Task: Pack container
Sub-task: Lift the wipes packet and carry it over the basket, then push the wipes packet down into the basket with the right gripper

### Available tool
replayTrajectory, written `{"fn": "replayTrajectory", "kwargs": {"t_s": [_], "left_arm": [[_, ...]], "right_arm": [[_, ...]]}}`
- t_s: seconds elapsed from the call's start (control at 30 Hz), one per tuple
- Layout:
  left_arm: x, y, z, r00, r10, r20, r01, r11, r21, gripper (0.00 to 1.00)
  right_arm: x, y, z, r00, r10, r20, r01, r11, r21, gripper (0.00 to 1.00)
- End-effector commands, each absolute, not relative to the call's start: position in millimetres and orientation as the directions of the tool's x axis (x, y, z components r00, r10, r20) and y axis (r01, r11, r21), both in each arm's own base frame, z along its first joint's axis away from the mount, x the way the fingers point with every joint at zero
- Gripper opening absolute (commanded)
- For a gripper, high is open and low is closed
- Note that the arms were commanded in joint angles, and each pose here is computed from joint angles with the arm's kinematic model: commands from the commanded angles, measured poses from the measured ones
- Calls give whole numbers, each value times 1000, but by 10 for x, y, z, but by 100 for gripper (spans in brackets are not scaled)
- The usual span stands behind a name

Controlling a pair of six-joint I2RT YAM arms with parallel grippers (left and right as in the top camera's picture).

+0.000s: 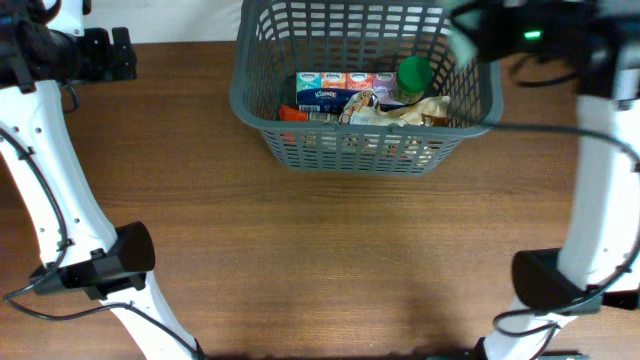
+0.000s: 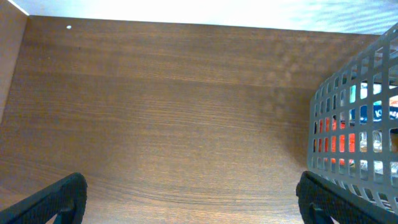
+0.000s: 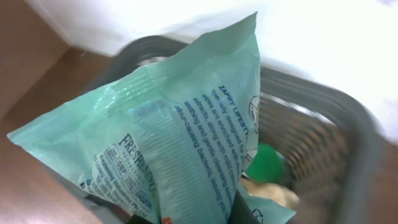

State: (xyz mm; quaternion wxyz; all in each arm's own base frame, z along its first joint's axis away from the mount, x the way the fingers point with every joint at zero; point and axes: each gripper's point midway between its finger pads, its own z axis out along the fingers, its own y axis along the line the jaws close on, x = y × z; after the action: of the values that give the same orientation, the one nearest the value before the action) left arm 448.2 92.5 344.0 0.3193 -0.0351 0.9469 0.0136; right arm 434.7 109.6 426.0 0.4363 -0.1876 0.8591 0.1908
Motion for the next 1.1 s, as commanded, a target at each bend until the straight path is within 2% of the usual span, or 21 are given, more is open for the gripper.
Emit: {"fn": "replayTrajectory", "kwargs": {"t_s": [0.0,0.17,0.37,0.57,0.8,0.97,1.07], "left_arm": [[4495,954,3395,-799,-73,-597,-88,996,-4,99],[4495,954,3395,-799,-73,-597,-88,996,-4,99],[4495,954,3395,-799,-73,-597,-88,996,-4,99],[4495,954,3395,-799,-73,-597,-88,996,-4,99],[4495,954,3395,-799,-73,-597,-88,996,-4,99],[4495,954,3395,-799,-73,-597,-88,996,-4,99],[4495,954,3395,-799,-72,-597,-88,996,-3,99]], "right_arm": [[4516,1335,3952,-549,-284,-786,-499,866,36,13],[4875,1556,3326,-611,-353,-708,-474,880,-29,13],[5228,1662,2489,-725,-319,-610,-432,901,42,9],[5413,1711,1898,-770,-338,-541,-433,900,54,9],[5471,1881,1733,-609,-559,-563,-662,749,-27,8],[5498,1887,1750,-515,-645,-564,-731,674,-103,4],[5413,1984,1718,-401,-721,-565,-824,553,-122,4]]}}
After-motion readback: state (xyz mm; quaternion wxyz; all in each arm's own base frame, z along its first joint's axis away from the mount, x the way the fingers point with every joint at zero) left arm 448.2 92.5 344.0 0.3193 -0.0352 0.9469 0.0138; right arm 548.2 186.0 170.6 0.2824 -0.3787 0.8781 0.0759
